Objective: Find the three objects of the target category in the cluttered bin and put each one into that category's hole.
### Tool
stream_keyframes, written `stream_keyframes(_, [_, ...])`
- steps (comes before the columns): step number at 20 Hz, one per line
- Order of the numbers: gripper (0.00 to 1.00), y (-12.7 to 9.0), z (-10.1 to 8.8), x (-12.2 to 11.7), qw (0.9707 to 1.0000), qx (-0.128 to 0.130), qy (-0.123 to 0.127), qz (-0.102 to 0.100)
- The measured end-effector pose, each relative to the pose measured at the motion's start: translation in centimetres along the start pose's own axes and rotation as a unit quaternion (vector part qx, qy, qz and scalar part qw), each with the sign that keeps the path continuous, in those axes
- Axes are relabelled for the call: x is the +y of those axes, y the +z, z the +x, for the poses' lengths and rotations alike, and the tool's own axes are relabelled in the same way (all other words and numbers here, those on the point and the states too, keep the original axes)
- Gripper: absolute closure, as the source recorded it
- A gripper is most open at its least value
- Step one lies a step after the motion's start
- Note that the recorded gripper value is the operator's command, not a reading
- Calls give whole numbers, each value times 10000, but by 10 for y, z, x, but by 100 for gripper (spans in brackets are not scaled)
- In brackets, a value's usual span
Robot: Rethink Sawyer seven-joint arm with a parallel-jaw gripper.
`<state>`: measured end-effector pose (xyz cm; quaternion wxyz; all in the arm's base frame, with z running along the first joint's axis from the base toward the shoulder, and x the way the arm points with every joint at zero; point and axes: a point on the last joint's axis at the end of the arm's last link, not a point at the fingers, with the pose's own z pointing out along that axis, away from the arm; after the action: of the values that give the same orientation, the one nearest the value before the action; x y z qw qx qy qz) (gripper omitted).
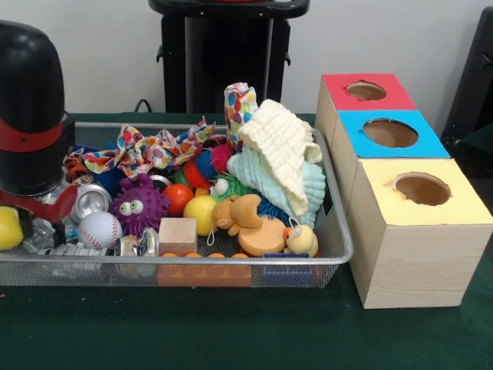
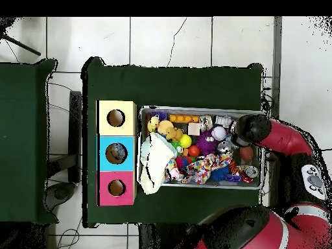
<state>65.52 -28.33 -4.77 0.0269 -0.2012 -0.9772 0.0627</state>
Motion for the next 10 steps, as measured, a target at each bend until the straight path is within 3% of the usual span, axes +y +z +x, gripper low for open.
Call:
stream_keyframes(5, [0,0,-4,-7,9990,95,326,-275])
stream_keyframes(10, [0,1,-8,-16,9959,231,642,-601])
